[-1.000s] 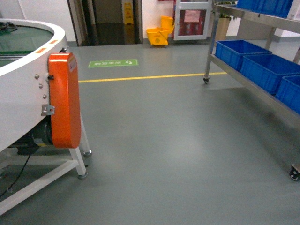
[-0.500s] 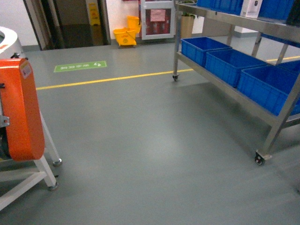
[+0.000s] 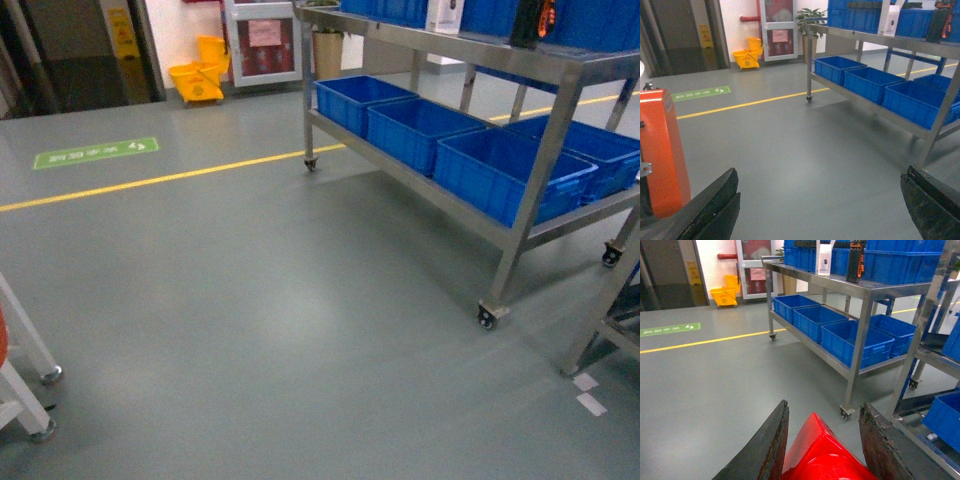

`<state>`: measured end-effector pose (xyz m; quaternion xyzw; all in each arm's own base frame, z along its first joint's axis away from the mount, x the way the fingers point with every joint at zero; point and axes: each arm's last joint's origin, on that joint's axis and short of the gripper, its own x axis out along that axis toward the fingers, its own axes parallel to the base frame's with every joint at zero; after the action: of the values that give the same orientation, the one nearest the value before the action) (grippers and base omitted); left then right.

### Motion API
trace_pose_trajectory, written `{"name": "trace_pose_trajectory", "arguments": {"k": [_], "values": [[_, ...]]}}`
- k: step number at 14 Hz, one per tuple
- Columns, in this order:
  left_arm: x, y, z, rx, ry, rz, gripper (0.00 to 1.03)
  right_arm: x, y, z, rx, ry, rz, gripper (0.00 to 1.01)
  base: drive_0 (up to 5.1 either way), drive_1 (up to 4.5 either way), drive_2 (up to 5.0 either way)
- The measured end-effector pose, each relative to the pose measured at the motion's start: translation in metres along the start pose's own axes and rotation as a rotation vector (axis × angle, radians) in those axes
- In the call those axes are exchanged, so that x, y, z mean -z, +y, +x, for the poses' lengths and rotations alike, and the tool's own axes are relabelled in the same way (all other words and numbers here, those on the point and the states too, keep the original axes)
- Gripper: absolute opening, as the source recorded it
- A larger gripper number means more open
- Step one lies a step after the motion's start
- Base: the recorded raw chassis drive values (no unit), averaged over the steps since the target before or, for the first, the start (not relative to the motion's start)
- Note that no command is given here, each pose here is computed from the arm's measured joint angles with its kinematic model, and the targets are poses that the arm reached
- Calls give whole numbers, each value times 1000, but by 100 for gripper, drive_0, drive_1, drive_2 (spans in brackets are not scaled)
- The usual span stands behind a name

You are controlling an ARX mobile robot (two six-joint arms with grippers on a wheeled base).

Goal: Pick red block from blue box to shelf

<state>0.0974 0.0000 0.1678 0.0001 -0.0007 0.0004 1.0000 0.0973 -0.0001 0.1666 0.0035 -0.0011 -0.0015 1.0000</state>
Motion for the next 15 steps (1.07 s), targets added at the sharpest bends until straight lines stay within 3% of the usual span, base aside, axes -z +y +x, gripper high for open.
{"name": "trace_pose_trajectory", "arguments": {"k": [15], "values": [[0, 0, 0, 1, 0, 0, 98, 0, 0, 0, 0, 0, 0, 37, -148, -148, -148]]}}
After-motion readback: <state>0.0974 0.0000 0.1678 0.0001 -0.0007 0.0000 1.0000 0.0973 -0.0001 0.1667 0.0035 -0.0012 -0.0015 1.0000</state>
